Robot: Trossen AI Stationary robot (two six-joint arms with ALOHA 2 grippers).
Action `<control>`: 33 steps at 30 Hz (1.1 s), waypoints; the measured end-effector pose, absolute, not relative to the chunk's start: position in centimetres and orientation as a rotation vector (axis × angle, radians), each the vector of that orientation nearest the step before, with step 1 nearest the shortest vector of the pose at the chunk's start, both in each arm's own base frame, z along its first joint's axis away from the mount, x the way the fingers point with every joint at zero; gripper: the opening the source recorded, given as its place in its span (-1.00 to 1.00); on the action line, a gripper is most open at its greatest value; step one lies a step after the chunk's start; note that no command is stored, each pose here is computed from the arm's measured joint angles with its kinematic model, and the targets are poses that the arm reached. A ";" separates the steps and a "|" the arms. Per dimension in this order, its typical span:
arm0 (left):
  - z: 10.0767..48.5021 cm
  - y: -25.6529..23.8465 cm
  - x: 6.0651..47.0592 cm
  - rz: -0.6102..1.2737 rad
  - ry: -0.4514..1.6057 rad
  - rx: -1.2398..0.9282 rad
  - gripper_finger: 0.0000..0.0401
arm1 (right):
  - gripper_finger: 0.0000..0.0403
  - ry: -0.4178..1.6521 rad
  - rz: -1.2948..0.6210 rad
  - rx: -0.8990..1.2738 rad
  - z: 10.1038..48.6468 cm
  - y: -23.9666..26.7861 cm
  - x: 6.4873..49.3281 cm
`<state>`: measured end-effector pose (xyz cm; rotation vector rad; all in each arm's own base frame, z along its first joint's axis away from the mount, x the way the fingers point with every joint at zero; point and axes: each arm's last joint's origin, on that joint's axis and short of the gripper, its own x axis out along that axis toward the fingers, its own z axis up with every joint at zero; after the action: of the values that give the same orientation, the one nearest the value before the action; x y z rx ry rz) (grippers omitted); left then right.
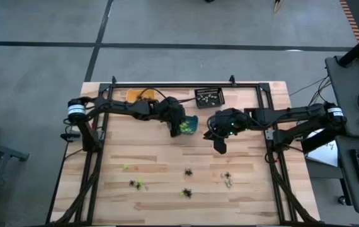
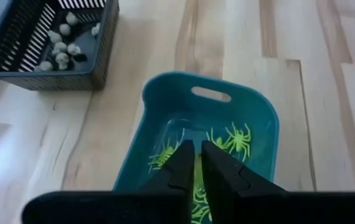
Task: Sort Halloween decoration
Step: Put the green spider toy into the blue bin, then put the white skull toy into the black bin
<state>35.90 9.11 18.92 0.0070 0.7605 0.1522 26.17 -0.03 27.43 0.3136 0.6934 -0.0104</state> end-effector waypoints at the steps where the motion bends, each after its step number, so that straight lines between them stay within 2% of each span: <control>1: 18.8 9.1 35.9 0.152 0.764 0.007 -0.91 | -0.71 0.707 -0.017 0.335 27.3 0.1 26.1; 12: 18.9 9.2 35.9 0.154 0.768 0.022 -0.74 | -0.71 0.871 -0.120 0.550 26.1 2.1 24.9; 22: 20.0 9.2 36.0 0.145 0.734 0.060 -0.73 | -0.71 0.947 -0.198 0.700 25.1 4.9 24.8; 33: 20.8 9.3 36.4 0.146 0.708 0.067 -0.73 | -0.71 1.127 -0.241 0.844 21.9 8.1 25.8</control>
<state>36.43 9.29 20.80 0.0668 0.7081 0.1464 25.77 8.11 21.93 0.8438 1.1268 -0.2408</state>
